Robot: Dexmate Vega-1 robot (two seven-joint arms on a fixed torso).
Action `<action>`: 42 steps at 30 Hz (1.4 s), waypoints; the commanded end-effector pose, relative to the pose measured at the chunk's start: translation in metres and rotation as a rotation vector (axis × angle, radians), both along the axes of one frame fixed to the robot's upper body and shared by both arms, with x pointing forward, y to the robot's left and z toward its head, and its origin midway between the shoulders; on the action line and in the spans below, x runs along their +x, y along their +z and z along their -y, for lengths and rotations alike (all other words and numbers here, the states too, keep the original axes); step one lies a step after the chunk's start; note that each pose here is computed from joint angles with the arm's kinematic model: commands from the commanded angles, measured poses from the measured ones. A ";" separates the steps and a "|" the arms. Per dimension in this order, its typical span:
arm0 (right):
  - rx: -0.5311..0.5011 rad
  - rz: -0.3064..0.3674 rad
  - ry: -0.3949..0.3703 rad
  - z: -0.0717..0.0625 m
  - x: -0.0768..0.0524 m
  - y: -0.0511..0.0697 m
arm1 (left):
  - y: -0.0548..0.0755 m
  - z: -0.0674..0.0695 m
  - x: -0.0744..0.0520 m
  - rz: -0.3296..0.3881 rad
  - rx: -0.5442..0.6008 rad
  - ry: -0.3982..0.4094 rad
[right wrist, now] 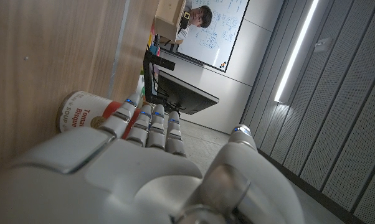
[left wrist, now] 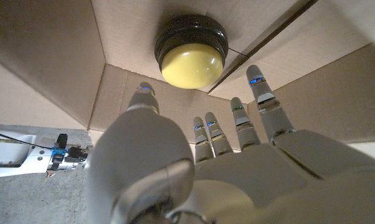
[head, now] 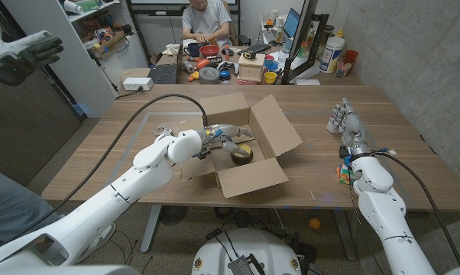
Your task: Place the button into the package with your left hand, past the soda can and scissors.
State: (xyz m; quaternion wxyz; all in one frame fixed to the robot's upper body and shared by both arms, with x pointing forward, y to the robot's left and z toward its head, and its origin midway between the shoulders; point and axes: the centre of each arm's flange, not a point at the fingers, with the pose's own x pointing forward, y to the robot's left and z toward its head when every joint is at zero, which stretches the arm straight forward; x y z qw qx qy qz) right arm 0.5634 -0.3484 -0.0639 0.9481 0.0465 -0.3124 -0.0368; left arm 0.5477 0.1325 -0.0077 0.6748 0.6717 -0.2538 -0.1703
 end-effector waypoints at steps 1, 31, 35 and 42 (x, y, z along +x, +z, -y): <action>0.002 0.005 -0.004 -0.002 -0.003 0.000 | 0.017 -0.018 -0.013 0.031 -0.074 0.007; -0.030 0.070 0.008 -0.024 -0.018 0.014 | 0.057 -0.102 -0.047 0.012 -0.578 -0.127; -0.041 0.087 0.007 -0.027 -0.024 0.017 | 0.059 -0.120 -0.050 -0.006 -0.693 -0.175; -0.055 0.116 0.005 -0.032 -0.033 0.020 | 0.054 -0.148 -0.059 0.019 -0.862 -0.246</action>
